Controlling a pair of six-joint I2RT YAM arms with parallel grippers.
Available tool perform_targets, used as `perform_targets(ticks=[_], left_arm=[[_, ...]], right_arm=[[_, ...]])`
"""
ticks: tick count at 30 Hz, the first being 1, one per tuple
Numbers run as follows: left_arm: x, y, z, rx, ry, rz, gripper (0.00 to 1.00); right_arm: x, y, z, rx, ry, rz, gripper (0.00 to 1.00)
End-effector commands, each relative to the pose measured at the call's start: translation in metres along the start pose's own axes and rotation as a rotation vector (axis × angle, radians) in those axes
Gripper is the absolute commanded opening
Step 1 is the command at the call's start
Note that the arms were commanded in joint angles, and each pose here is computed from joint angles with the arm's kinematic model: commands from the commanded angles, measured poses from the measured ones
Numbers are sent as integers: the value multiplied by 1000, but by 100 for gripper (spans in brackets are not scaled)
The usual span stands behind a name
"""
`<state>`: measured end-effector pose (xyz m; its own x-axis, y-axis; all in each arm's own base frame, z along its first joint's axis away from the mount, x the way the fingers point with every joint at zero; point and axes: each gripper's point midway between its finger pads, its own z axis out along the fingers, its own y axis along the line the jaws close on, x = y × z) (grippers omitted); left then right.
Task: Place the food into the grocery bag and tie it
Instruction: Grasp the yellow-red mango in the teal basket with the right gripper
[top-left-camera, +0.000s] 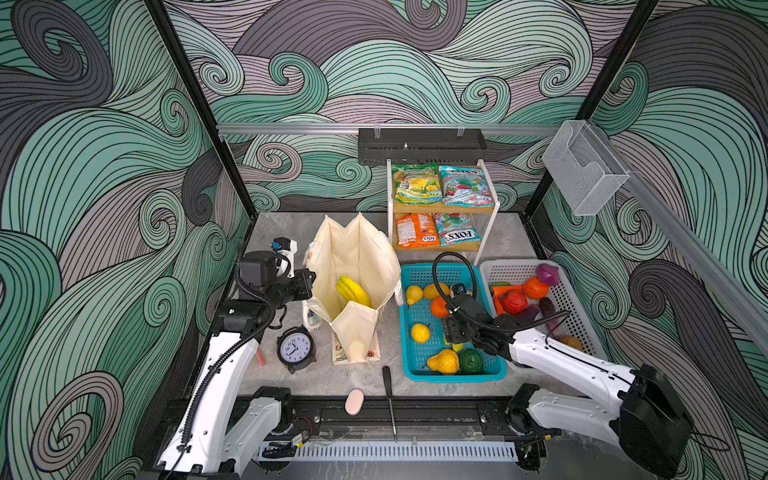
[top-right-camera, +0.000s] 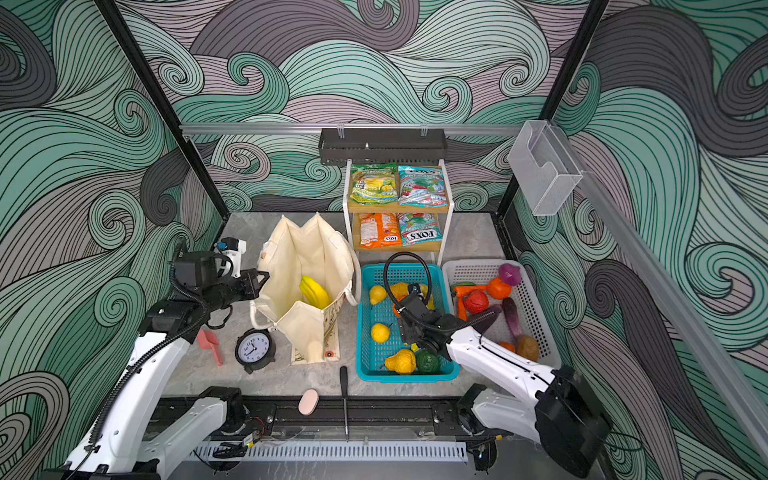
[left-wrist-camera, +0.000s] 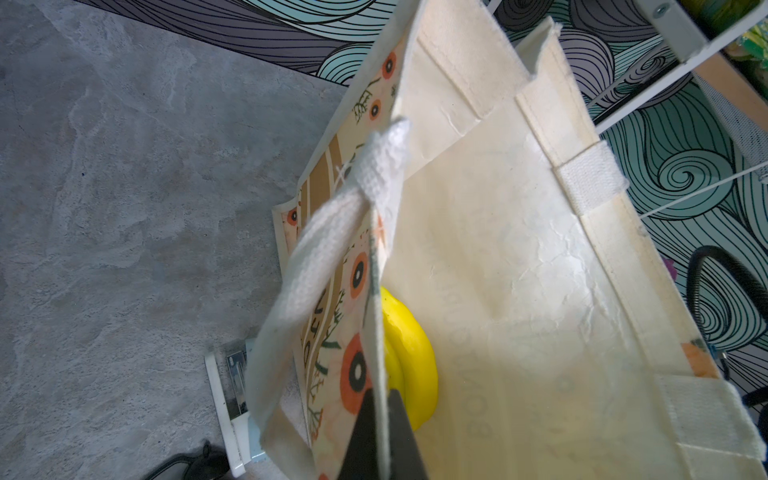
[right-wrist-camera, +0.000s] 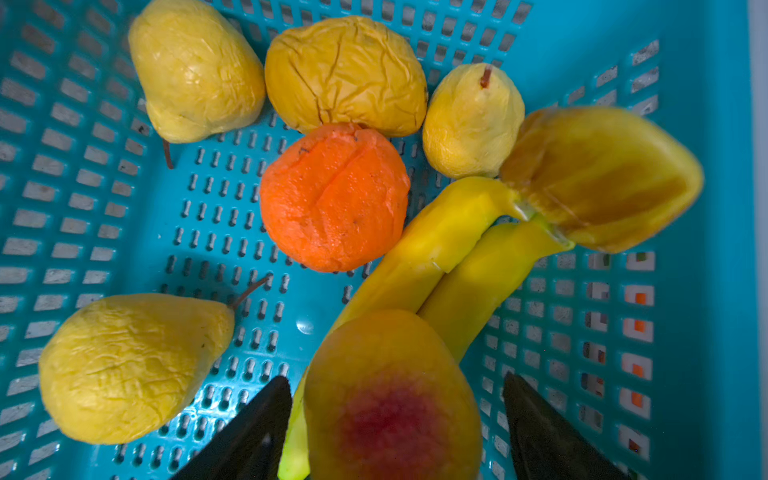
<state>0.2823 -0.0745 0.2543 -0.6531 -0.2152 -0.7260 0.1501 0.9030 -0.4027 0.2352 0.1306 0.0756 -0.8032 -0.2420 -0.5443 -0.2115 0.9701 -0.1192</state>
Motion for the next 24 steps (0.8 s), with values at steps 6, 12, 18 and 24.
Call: perform_targets(ticks=[6,12,18,24], left_arm=[[-10,-11,-7,41,-48,35,0],[-10,-11,-7,43,-49,36,0],[-10,-11,-6,44,-47,35,0],[-10,-11,-7,44,-49,37,0]], right_arm=[[6,5,8,-17,29,30,79],[7,3,10,-9,22,27,72],[6,5,9,-14,29,20,69],[-5,7,-7,-55,-3,32,60]])
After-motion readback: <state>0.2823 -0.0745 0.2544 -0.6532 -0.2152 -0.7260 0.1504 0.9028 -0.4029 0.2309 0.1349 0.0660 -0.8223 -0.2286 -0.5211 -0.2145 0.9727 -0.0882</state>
